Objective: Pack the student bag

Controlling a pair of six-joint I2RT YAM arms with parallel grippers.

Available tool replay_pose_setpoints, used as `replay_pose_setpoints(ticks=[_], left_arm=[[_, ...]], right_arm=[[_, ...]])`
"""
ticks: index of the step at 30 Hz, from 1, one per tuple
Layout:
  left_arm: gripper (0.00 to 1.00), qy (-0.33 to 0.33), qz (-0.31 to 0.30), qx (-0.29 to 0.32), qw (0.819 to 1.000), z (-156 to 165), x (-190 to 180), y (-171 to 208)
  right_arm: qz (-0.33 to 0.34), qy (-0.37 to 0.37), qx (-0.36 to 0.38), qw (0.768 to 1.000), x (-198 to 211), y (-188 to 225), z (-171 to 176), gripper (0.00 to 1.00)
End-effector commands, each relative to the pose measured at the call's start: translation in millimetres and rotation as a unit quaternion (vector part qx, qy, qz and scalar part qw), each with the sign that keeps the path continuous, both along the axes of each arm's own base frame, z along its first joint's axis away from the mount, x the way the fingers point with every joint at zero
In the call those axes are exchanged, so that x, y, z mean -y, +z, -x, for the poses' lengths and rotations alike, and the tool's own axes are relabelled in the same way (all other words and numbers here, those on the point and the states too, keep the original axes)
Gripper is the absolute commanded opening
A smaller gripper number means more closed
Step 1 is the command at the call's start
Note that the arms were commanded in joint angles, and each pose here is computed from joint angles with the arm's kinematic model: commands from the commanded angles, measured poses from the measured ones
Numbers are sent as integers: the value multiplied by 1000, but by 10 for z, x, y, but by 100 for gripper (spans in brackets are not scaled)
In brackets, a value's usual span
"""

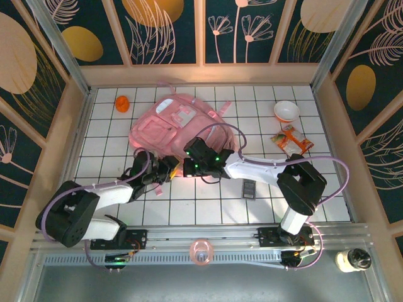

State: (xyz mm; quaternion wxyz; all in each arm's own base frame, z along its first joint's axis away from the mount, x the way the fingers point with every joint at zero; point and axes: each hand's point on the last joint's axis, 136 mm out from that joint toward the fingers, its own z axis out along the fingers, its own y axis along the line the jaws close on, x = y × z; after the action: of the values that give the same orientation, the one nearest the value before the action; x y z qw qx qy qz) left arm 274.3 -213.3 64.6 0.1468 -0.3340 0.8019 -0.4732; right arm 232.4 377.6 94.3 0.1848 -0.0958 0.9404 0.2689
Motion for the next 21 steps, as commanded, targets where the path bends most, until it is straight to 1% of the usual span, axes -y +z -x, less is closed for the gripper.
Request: replay_pose_setpoints(ticks=[1,4,5,9,13,17,21], left_arm=[[24,0,56,17,998,-66,154,218],[2,4,62,21,998,-76,162,257],[0,8,63,23,998,-82,154,271],[0,13,68,27,997,-94,148,336],[0,15,71,31,997,-99,145,381],[0,17,75,34,996,-107,144,416],[0,17,81,37,996,-114,150,454]], right_arm=[[23,-8,6,1000,15,-9,-34,0],[37,-15,-1,999,73,-65,-13,0],[44,-19,-3,999,98,-93,-15,0],[69,-31,-3,997,182,-165,-22,0],[74,-35,-1,997,184,-175,-22,8],[79,-33,-7,996,183,-221,5,12],[87,-34,-10,996,182,-253,31,19]])
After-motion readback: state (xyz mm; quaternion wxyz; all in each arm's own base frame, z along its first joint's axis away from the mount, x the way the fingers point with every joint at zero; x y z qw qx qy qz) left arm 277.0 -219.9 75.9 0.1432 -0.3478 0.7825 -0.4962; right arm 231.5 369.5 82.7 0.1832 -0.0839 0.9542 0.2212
